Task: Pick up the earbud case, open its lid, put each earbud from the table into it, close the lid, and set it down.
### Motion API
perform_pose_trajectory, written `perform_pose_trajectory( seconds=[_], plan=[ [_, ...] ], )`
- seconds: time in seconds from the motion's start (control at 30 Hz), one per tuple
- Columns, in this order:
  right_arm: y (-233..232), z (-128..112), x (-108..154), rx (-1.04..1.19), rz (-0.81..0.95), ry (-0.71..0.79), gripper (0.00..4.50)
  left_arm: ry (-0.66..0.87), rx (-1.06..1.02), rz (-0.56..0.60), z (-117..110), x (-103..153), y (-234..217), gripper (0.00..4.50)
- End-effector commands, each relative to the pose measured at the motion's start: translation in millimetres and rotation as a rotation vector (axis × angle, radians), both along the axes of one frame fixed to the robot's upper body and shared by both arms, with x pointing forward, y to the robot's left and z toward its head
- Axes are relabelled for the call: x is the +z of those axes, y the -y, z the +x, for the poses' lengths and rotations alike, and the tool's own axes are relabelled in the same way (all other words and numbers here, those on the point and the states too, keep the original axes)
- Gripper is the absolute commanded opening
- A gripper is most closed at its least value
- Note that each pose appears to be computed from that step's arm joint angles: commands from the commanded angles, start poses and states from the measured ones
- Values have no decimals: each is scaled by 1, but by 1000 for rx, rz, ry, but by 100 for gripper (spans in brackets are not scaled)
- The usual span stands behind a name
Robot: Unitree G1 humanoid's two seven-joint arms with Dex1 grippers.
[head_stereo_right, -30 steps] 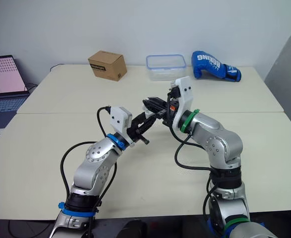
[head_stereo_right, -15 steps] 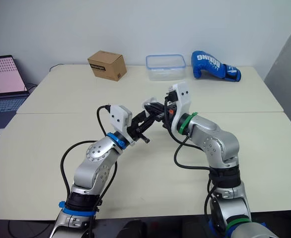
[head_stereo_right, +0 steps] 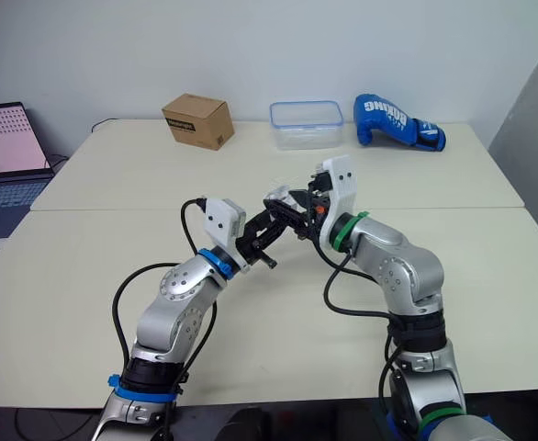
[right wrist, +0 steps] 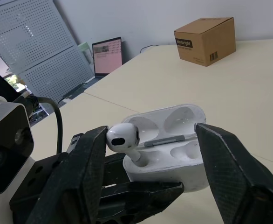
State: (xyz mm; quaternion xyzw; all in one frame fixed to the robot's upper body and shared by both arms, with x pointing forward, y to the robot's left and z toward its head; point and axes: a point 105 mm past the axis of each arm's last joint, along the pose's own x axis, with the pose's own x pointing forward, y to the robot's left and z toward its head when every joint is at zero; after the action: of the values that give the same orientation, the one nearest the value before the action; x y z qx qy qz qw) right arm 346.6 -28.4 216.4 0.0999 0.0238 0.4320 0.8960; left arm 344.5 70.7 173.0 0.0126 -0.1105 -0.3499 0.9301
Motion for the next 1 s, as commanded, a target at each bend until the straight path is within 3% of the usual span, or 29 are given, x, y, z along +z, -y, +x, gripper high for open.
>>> perform_pose_trajectory(
  seconds=[0.03, 0.47, 0.77, 0.93, 1.0],
  plan=[
    [6, 0, 7, -1, 22, 16, 309, 91, -28, -22, -8, 22, 5, 74],
    [2, 1, 6, -5, 18, 18, 309, 86, -28, -19, -9, 21, 4, 74],
    [12, -17, 58, 148, 229, 84, 309, 63, -12, -7, -12, 13, -4, 74],
    [44, -7, 68, 77, 153, 111, 309, 59, -5, 13, -13, 11, -12, 74],
    [77, 7, 47, -26, -58, 128, 309, 60, 3, 27, -13, 10, -19, 74]
  ],
)
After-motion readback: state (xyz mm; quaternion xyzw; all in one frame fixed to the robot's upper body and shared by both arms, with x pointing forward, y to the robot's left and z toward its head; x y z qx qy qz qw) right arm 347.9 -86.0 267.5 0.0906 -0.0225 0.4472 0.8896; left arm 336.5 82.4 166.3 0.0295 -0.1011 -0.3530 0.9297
